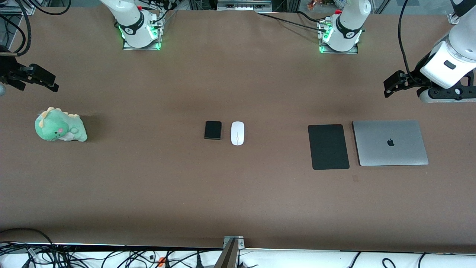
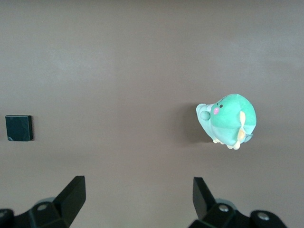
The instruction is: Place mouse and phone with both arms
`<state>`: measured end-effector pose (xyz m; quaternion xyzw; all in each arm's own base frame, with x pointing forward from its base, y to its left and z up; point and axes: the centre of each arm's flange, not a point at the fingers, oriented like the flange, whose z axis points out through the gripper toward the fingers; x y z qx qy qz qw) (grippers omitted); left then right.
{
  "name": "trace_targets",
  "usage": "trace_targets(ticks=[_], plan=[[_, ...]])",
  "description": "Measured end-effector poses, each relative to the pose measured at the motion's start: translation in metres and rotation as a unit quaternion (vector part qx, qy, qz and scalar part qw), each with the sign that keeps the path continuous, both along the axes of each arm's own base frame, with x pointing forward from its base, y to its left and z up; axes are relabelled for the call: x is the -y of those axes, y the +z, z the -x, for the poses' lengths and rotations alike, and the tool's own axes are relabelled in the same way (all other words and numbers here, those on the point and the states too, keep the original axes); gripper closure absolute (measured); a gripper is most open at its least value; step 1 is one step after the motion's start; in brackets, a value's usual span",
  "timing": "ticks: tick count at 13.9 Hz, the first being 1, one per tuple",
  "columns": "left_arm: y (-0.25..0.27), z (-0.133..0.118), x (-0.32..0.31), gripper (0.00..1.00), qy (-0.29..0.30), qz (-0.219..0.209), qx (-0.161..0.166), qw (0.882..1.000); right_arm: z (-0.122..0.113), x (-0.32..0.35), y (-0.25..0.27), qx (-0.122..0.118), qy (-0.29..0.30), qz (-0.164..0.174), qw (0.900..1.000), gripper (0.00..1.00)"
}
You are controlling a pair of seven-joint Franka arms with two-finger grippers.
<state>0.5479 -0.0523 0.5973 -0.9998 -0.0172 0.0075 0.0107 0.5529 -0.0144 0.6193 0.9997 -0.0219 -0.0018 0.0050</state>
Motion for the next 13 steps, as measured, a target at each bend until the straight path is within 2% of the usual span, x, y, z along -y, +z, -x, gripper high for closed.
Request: trace_targets(ticks=[13], plan=[[-0.0016,-0.0033,-0.0008,0.00,-0.008,0.001,0.005,1.000,0.0001,0.0000,-0.0019,-0.002,0.000,0.000,1.000,0.00]])
